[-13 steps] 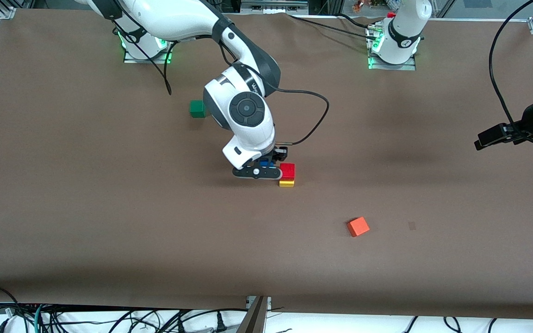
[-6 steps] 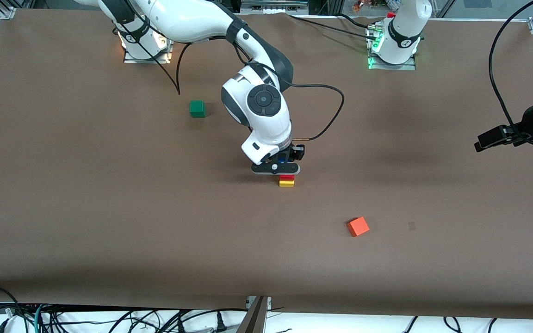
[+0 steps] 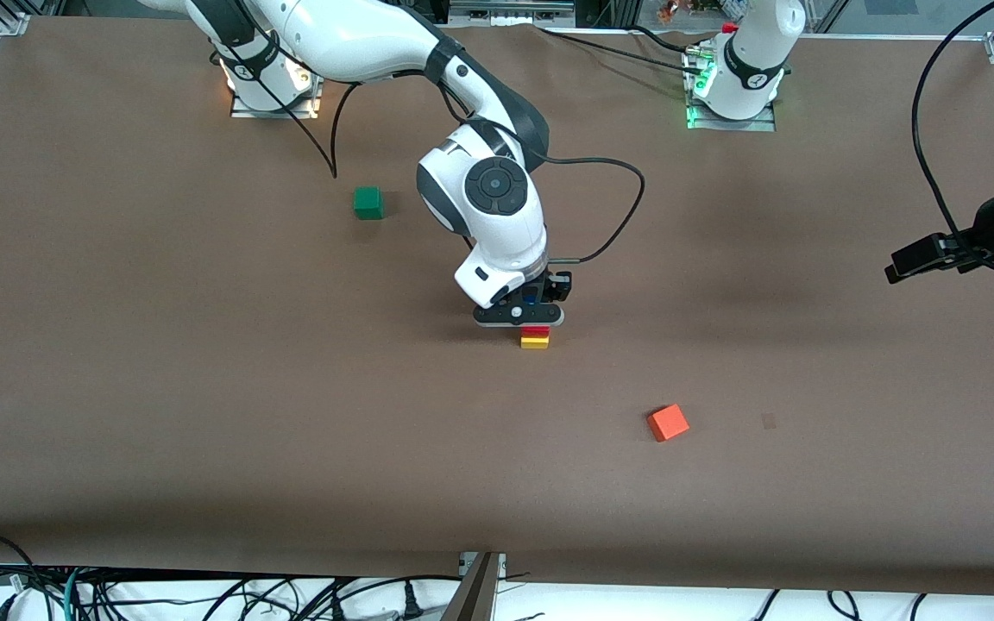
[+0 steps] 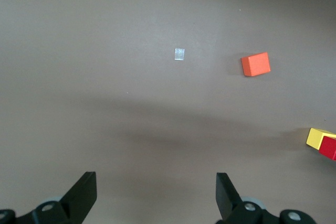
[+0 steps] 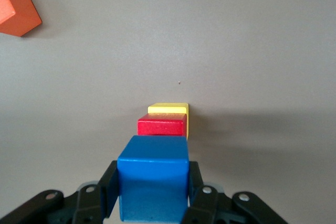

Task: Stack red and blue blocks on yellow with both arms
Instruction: 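Lower the blue block onto the red block and open the right gripper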

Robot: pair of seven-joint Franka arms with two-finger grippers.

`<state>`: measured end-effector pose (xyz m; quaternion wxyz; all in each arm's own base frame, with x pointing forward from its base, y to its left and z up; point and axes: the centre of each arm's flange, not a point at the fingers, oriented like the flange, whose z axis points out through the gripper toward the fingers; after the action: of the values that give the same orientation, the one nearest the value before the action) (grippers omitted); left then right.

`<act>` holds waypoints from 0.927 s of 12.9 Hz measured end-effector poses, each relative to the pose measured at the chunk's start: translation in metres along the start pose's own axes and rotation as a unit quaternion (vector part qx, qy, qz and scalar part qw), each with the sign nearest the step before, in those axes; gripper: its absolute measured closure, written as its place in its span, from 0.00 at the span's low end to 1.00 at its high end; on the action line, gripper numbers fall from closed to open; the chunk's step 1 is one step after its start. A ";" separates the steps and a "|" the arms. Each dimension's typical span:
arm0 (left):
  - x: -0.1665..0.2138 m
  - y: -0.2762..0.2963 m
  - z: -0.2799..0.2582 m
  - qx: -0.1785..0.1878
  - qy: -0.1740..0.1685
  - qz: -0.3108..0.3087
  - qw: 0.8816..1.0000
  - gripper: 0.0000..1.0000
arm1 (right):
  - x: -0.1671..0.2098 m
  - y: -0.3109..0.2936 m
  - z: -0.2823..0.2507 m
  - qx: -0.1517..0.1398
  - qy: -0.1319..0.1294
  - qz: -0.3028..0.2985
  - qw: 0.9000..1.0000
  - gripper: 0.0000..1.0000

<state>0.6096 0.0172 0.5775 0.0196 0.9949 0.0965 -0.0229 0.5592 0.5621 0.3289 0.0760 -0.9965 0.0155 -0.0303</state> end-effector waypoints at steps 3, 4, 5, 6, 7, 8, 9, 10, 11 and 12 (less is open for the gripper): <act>0.000 0.000 0.000 0.000 0.000 0.000 1.000 0.00 | -0.006 -0.004 0.011 -0.009 0.006 -0.011 1.000 0.45; 0.000 0.000 0.000 0.000 0.000 0.000 1.000 0.00 | -0.007 -0.006 0.014 -0.011 0.008 -0.014 1.000 0.45; 0.000 0.000 0.000 0.000 0.000 0.000 1.000 0.00 | -0.009 -0.006 0.017 -0.013 0.008 -0.016 1.000 0.45; 0.000 0.000 0.000 0.000 0.000 0.000 1.000 0.00 | -0.009 -0.006 0.018 -0.013 0.008 -0.016 1.000 0.45; 0.000 0.000 0.000 0.000 0.000 0.000 1.000 0.00 | -0.009 -0.006 0.018 -0.014 0.008 -0.016 1.000 0.45; 0.000 0.000 0.000 0.000 0.000 0.000 1.000 0.00 | -0.008 -0.006 0.018 -0.014 0.009 -0.016 1.000 0.45; 0.000 0.000 0.000 0.000 0.000 0.000 1.000 0.00 | -0.008 -0.005 0.019 -0.015 0.010 -0.017 1.000 0.45; 0.000 0.000 0.000 0.000 0.000 0.000 1.000 0.00 | -0.008 -0.005 0.020 -0.015 0.012 -0.017 1.000 0.45; 0.000 0.000 0.000 0.000 0.000 0.000 1.000 0.00 | -0.007 -0.005 0.020 -0.014 0.013 -0.017 1.000 0.45; 0.000 0.000 0.000 0.000 0.000 0.000 1.000 0.00 | -0.007 -0.005 0.020 -0.014 0.014 -0.017 1.000 0.45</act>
<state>0.6097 0.0172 0.5775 0.0196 0.9949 0.0965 -0.0228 0.5535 0.5708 0.3095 0.0614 -0.9971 -0.0001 -0.0451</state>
